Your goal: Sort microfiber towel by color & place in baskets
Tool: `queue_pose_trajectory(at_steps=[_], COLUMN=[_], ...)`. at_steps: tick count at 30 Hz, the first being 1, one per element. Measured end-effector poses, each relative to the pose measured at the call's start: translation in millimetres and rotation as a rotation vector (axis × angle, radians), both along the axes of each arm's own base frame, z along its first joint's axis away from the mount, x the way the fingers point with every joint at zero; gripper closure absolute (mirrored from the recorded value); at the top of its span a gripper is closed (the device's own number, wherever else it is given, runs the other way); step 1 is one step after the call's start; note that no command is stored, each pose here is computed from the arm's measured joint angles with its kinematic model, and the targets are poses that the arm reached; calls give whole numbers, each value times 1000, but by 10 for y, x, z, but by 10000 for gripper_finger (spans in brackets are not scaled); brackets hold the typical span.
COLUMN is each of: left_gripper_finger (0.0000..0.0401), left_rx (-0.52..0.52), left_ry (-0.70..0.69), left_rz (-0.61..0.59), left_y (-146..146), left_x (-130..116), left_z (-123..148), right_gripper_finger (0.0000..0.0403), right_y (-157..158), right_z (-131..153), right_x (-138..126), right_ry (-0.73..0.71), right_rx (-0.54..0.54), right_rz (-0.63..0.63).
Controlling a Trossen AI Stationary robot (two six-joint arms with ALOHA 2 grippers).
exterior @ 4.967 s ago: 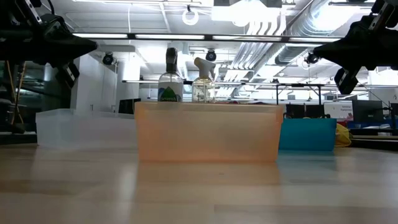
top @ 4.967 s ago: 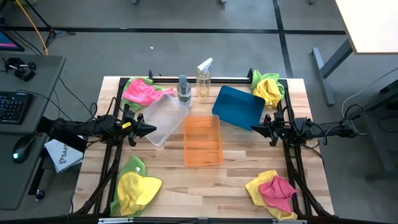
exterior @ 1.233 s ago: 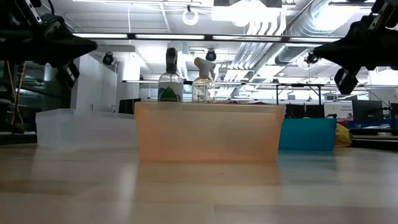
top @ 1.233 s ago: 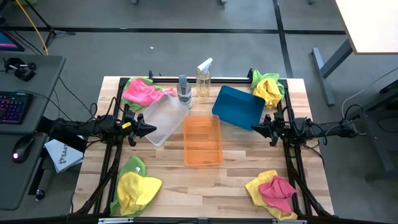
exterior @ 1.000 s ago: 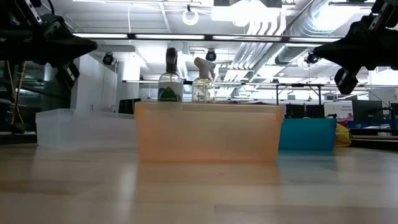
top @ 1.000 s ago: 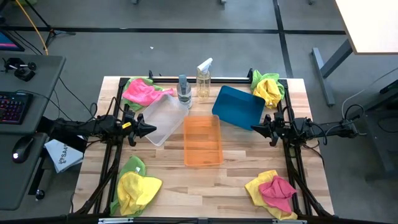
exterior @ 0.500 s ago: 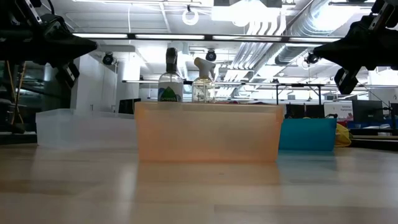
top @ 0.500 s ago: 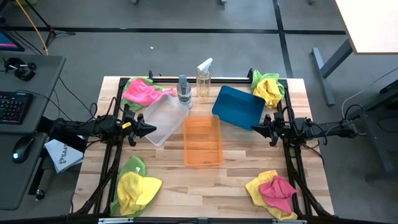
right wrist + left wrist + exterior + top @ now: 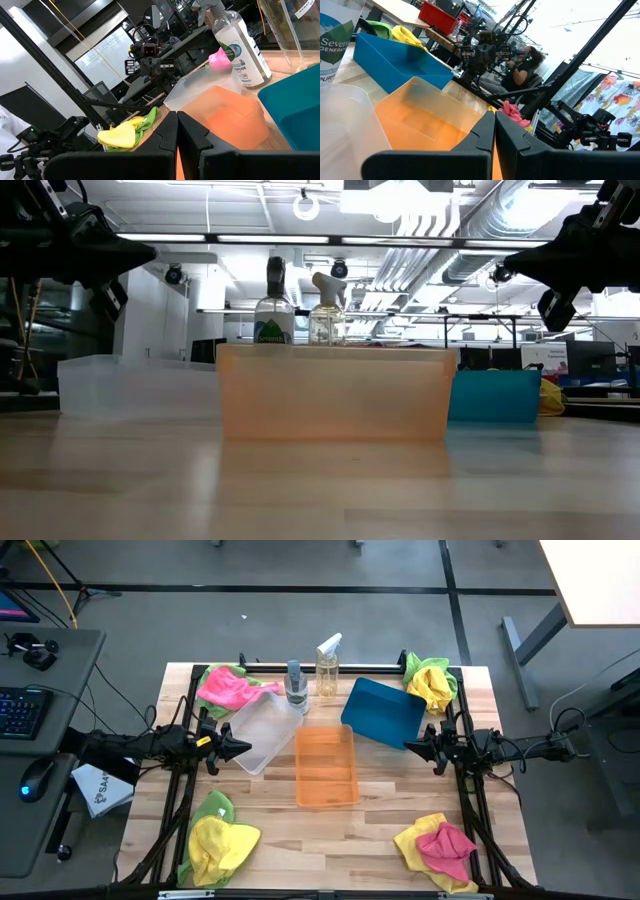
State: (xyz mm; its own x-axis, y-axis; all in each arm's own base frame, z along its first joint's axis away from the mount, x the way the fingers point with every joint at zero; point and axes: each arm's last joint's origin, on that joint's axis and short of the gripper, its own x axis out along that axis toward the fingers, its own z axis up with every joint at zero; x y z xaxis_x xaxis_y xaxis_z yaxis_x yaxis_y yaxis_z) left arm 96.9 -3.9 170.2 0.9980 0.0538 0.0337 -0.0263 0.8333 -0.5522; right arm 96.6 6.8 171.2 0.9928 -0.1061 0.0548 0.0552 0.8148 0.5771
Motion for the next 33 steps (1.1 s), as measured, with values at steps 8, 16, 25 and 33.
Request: queue_pose_trajectory(at_steps=[8,16,25,33], left_gripper_finger=[400,400,400,400], left_rx=[0,0,-1,-1], left_ry=[0,0,0,0], left_rz=[0,0,0,0], left_y=[0,0,0,0], left_x=[0,0,0,0], left_z=[0,0,0,0], right_gripper_finger=[402,402,402,402], right_y=[0,0,-1,-203], right_z=[0,0,0,404], right_x=[0,0,0,-190], right_ry=[0,0,0,-486], right_rx=[0,0,0,363], right_rz=[0,0,-2,-575])
